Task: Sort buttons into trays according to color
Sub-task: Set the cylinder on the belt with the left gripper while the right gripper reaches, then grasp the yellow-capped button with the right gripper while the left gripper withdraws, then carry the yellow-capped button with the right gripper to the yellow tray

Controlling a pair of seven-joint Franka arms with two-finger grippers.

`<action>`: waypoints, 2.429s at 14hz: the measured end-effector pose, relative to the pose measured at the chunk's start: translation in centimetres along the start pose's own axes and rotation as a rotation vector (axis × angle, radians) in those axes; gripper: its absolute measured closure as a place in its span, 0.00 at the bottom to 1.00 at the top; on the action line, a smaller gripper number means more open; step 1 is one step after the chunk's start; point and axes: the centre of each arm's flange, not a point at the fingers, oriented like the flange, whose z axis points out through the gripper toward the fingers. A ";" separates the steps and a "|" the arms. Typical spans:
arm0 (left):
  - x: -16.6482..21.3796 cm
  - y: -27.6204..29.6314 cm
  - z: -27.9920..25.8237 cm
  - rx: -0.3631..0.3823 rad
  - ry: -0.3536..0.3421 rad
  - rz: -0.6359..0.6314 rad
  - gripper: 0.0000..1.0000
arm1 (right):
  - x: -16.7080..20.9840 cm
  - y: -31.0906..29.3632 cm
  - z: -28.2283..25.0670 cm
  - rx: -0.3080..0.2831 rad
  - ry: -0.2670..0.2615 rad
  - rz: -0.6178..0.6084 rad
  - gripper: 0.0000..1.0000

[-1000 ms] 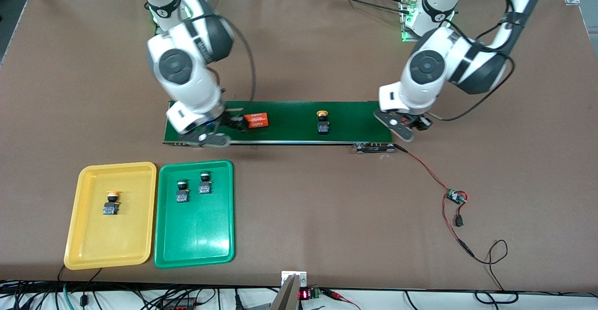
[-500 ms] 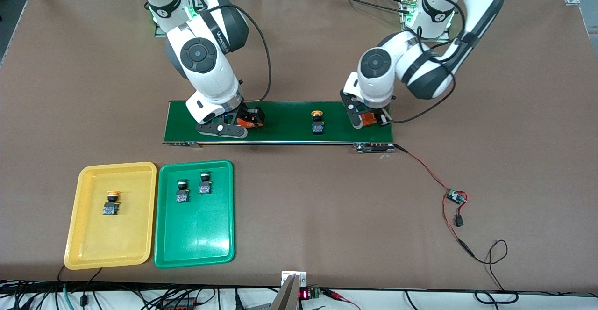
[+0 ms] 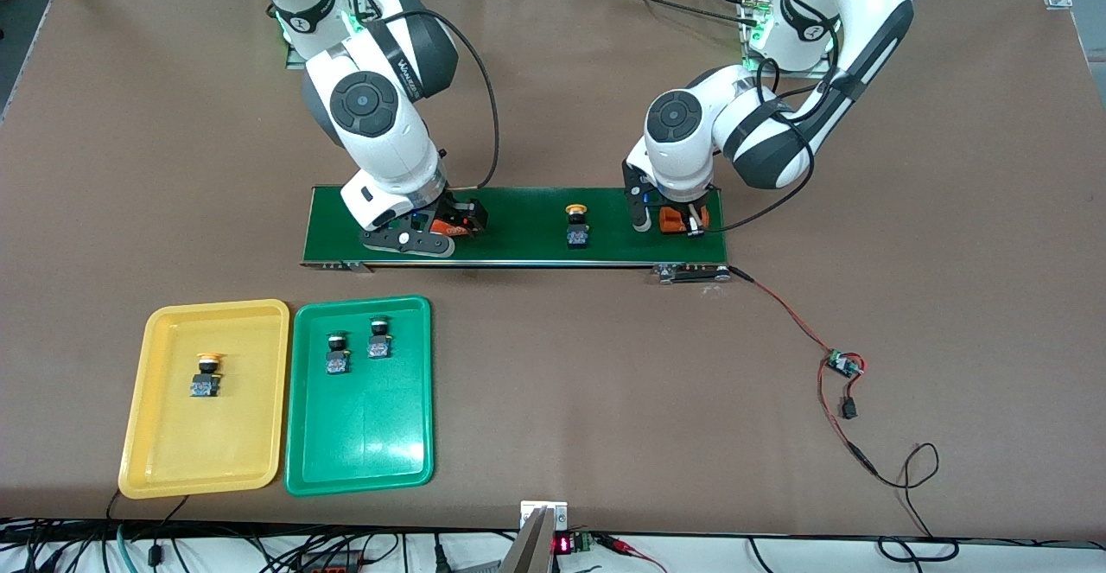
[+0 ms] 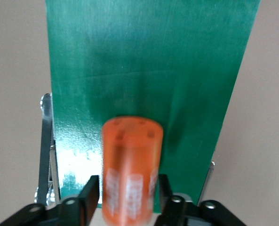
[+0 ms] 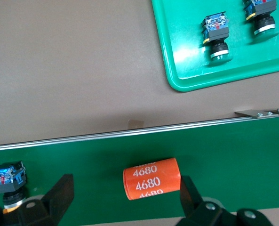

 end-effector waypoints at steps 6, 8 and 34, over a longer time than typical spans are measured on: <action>-2.9 -4.9 -4.2 0.080 0.035 -0.121 0.00 | -1.3 -1.1 0.6 -0.009 -0.013 0.051 0.00; -6.1 -8.9 -6.3 0.091 0.069 -0.237 0.00 | -3.5 -3.4 1.0 -0.014 -0.019 0.071 0.00; -37.6 -19.1 -17.9 -0.161 0.258 -1.536 0.00 | -8.7 -9.5 8.5 -0.089 0.050 -0.058 0.00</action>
